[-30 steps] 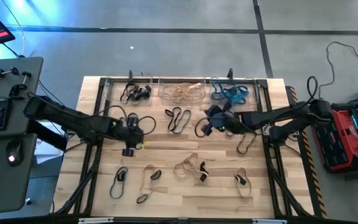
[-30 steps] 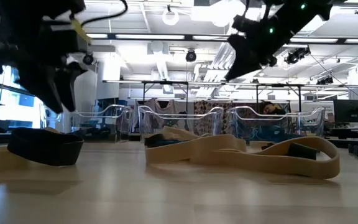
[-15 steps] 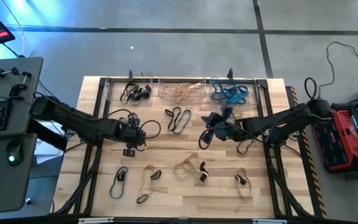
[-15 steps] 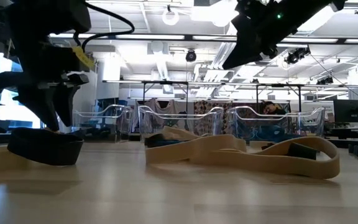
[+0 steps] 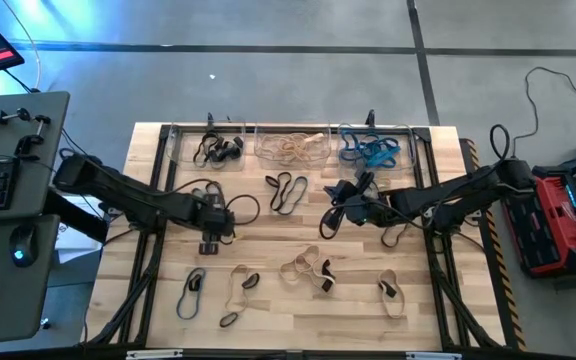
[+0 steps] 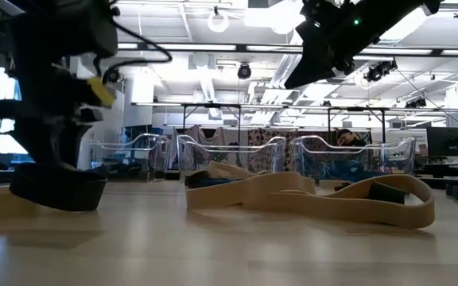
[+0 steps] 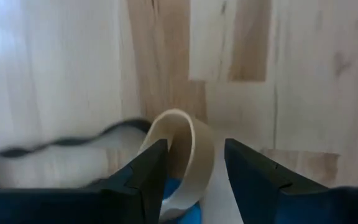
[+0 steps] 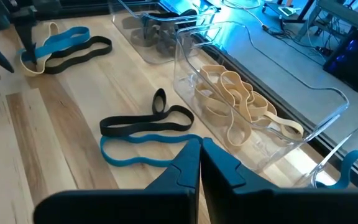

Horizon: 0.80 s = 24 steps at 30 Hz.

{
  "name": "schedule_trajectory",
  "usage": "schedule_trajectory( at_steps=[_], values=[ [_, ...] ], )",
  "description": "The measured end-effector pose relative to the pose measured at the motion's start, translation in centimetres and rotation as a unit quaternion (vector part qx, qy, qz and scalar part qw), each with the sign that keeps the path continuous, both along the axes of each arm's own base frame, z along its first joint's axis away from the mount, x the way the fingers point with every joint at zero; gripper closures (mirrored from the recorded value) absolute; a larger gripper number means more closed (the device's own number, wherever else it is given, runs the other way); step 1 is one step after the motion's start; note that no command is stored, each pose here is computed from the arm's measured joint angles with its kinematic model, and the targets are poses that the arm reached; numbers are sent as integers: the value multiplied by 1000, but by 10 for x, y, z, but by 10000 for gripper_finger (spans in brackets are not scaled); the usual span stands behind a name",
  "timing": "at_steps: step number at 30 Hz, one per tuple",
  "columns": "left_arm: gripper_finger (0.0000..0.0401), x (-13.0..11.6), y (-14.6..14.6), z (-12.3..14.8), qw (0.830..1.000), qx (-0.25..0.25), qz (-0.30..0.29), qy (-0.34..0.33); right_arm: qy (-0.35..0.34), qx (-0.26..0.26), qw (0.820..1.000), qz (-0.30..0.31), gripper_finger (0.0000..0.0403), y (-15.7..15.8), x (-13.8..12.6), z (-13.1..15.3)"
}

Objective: Sort rubber bands into baskets
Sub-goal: Put the brown rubber band into the middle transparent bin

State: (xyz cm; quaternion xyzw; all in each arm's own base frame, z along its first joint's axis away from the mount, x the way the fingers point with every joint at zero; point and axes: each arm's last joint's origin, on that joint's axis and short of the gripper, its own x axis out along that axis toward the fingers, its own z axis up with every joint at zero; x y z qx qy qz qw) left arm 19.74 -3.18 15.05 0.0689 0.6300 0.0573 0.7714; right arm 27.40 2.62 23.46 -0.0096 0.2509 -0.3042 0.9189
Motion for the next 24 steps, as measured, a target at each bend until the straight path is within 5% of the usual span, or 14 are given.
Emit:
schedule_trajectory(
  at_steps=[6, 13, 24],
  values=[
    [294, 4, -1, -7, 999, 7, 21, 47, 1, -2, 1000, 2, 400, 0, 0, 0],
    [392, 16, -4, 18, 999, -3, 4, 43, 2, -2, 1000, 2, 400, 0, 0, 0],
    [399, 38, -1, 66, 999, -13, 28, -21, 11, 34, 996, 82, 396, 6, 9, -7]
  ],
)
